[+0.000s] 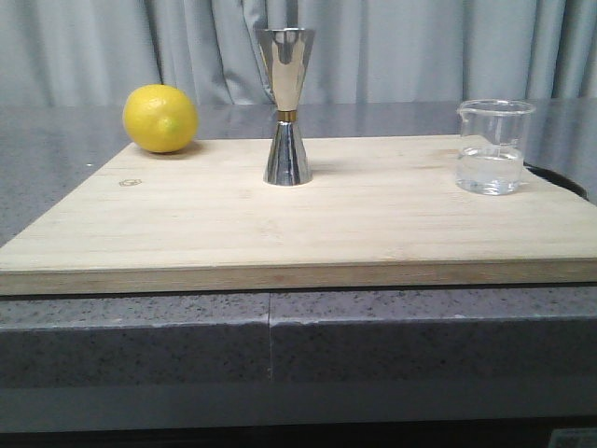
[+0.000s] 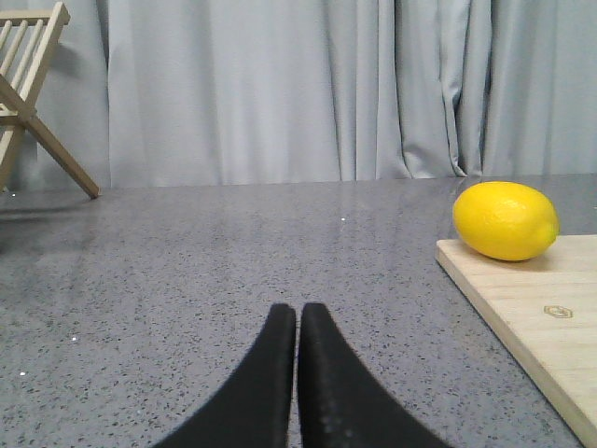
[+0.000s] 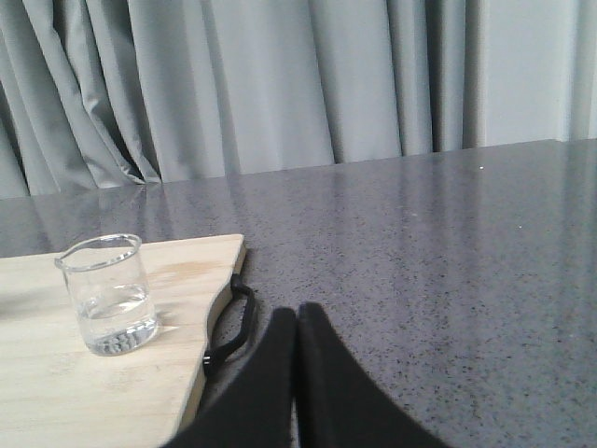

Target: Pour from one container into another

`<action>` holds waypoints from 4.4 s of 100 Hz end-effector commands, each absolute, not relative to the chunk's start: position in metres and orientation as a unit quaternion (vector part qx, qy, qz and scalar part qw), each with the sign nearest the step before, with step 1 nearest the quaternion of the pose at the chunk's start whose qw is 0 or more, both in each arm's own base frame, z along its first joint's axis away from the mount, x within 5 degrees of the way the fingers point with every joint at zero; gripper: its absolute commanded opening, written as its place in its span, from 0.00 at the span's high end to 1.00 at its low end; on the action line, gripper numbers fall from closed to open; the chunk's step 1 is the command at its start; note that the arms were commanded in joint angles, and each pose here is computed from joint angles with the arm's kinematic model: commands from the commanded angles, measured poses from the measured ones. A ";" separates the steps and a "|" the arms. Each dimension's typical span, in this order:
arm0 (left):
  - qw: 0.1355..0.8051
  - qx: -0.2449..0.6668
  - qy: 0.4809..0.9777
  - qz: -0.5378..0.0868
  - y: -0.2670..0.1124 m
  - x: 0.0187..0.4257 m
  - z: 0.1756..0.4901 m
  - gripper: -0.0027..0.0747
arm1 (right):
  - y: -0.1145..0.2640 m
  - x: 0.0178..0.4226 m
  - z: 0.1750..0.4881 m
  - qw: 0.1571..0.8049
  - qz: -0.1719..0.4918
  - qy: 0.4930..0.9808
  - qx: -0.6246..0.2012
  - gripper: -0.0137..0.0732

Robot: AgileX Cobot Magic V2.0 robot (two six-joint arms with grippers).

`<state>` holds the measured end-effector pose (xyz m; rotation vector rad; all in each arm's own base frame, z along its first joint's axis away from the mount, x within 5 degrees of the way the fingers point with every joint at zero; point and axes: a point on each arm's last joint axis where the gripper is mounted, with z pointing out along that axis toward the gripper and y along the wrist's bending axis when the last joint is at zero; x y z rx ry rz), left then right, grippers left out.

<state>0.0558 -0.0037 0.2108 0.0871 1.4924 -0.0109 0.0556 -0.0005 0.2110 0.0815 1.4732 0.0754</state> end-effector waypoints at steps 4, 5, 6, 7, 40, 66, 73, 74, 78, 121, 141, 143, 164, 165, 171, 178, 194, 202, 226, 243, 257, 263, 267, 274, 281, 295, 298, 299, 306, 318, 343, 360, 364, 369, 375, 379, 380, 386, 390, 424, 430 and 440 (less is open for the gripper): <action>0.759 0.029 0.650 -0.004 -0.002 0.054 0.212 0.99 | -0.001 0.054 0.211 0.765 0.030 0.643 0.036 0.92; 0.759 0.029 0.650 -0.004 -0.002 0.054 0.212 0.99 | -0.001 0.054 0.211 0.765 0.030 0.643 0.036 0.92; 0.759 0.029 0.650 -0.004 -0.002 0.054 0.212 0.99 | -0.001 0.054 0.211 0.765 0.030 0.643 0.036 0.92; 0.759 0.029 0.650 -0.004 -0.002 0.054 0.212 0.99 | -0.001 0.054 0.211 0.765 0.030 0.643 0.036 0.92; 0.759 0.029 0.650 -0.004 -0.002 0.054 0.212 0.99 | -0.001 0.054 0.211 0.765 0.030 0.643 0.036 0.92; 0.785 0.015 0.619 -0.006 -0.001 0.053 0.219 0.99 | -0.001 0.054 0.213 0.771 0.031 0.635 0.035 0.92; 0.789 0.010 0.614 -0.010 0.000 0.052 0.222 0.99 | -0.001 0.054 0.213 0.771 0.031 0.635 0.035 0.92; 0.789 0.009 0.614 -0.011 0.000 0.052 0.222 0.99 | -0.001 0.054 0.214 0.772 0.031 0.634 0.035 0.92; 0.790 0.004 0.612 -0.016 0.000 0.052 0.223 0.99 | -0.001 0.054 0.215 0.772 0.031 0.634 0.035 0.92; 0.762 0.007 0.645 -0.055 -0.005 0.054 0.302 0.99 | -0.002 0.046 0.296 0.745 -0.005 0.667 0.017 0.92; 0.726 0.033 0.686 -0.039 -0.008 0.074 0.336 0.99 | -0.006 0.055 0.333 0.703 -0.047 0.710 0.004 0.92; 0.724 0.033 0.687 -0.039 -0.008 0.076 0.339 0.99 | -0.006 0.057 0.335 0.700 -0.051 0.712 0.002 0.92; 0.722 0.030 0.690 -0.036 -0.008 0.090 0.344 0.99 | -0.006 0.063 0.341 0.697 -0.052 0.715 0.001 0.92; 0.721 0.030 0.691 -0.036 -0.008 0.090 0.344 0.99 | -0.006 0.063 0.341 0.697 -0.052 0.715 0.001 0.92; 0.718 0.030 0.694 -0.036 -0.009 0.091 0.343 0.99 | -0.006 0.063 0.341 0.697 -0.051 0.715 0.001 0.92; 0.718 0.030 0.694 -0.036 -0.009 0.091 0.343 0.99 | -0.006 0.063 0.341 0.697 -0.051 0.715 0.001 0.92; 0.719 0.030 0.694 -0.036 -0.009 0.091 0.343 0.99 | -0.006 0.063 0.341 0.697 -0.051 0.715 0.001 0.92; 0.719 0.029 0.694 -0.037 -0.009 0.091 0.343 0.99 | -0.006 0.063 0.340 0.696 -0.051 0.716 0.001 0.92; 0.719 0.028 0.694 -0.039 -0.009 0.091 0.343 0.99 | -0.007 0.063 0.338 0.685 -0.050 0.726 0.004 0.92; 0.722 0.024 0.691 -0.039 -0.008 0.091 0.344 0.91 | -0.007 0.063 0.337 0.685 -0.050 0.727 0.004 0.82; 0.722 0.024 0.690 -0.039 -0.008 0.091 0.344 0.45 | -0.007 0.063 0.337 0.682 -0.051 0.729 0.005 0.42; 0.722 0.024 0.690 -0.039 -0.008 0.091 0.344 0.28 | -0.007 0.063 0.336 0.679 -0.051 0.732 0.005 0.28; 0.722 0.024 0.690 -0.039 -0.008 0.091 0.344 0.21 | -0.007 0.063 0.336 0.679 -0.051 0.732 0.005 0.23; 0.722 0.024 0.690 -0.040 -0.008 0.091 0.344 0.19 | -0.007 0.063 0.336 0.679 -0.051 0.732 0.005 0.21; 0.722 0.024 0.691 -0.040 -0.008 0.091 0.344 0.20 | -0.007 0.063 0.336 0.679 -0.051 0.732 0.005 0.21; 0.720 0.024 0.693 -0.040 -0.008 0.091 0.344 0.20 | -0.007 0.063 0.336 0.679 -0.051 0.732 0.005 0.21; 0.720 0.024 0.693 -0.040 -0.008 0.091 0.344 0.20 | -0.007 0.063 0.336 0.679 -0.051 0.732 0.005 0.21; 0.720 0.024 0.693 -0.040 -0.008 0.091 0.344 0.20 | -0.007 0.063 0.336 0.679 -0.051 0.732 0.005 0.21; 0.719 0.023 0.693 -0.042 -0.008 0.091 0.344 0.22 | -0.007 0.063 0.337 0.682 -0.051 0.730 0.005 0.21; 0.719 0.019 0.693 -0.048 -0.009 0.091 0.344 0.26 | -0.007 0.063 0.338 0.686 -0.049 0.726 0.005 0.21; 0.684 0.030 0.727 -0.054 -0.011 0.092 0.339 0.28 | -0.007 0.063 0.332 0.664 -0.046 0.747 0.010 0.21; 0.614 0.053 0.784 -0.068 -0.016 0.099 0.351 0.29 | -0.008 0.058 0.341 0.659 -0.046 0.750 0.014 0.21; 0.594 0.059 0.799 -0.072 -0.018 0.101 0.353 0.29 | -0.007 0.056 0.344 0.660 -0.045 0.749 0.016 0.21; 0.574 0.065 0.813 -0.076 -0.019 0.104 0.359 0.30 | -0.008 0.055 0.346 0.660 -0.045 0.750 0.016 0.21; 0.543 0.073 0.833 -0.082 -0.021 0.111 0.363 0.31 | -0.008 0.055 0.348 0.662 -0.045 0.748 0.017 0.21; 0.525 0.082 0.843 -0.085 -0.023 0.117 0.365 0.31 | -0.008 0.054 0.348 0.662 -0.045 0.748 0.017 0.21; 0.522 0.084 0.845 -0.085 -0.023 0.118 0.365 0.31 | -0.008 0.054 0.348 0.662 -0.045 0.748 0.017 0.21; 0.497 0.117 0.855 -0.094 -0.028 0.126 0.367 0.31 | -0.008 0.054 0.348 0.662 -0.045 0.748 0.017 0.21; 0.487 0.140 0.856 -0.106 -0.033 0.131 0.368 0.31 | -0.008 0.054 0.348 0.661 -0.045 0.749 0.017 0.21; 0.439 0.311 0.792 -0.288 -0.075 0.190 0.346 0.30 | -0.008 0.054 0.348 0.661 -0.045 0.749 0.017 0.21; 0.447 0.321 0.774 -0.313 -0.080 0.201 0.343 0.30 | -0.008 0.054 0.348 0.661 -0.045 0.749 0.017 0.21; 0.465 0.331 0.746 -0.344 -0.086 0.217 0.337 0.30 | -0.008 0.054 0.348 0.661 -0.045 0.749 0.017 0.21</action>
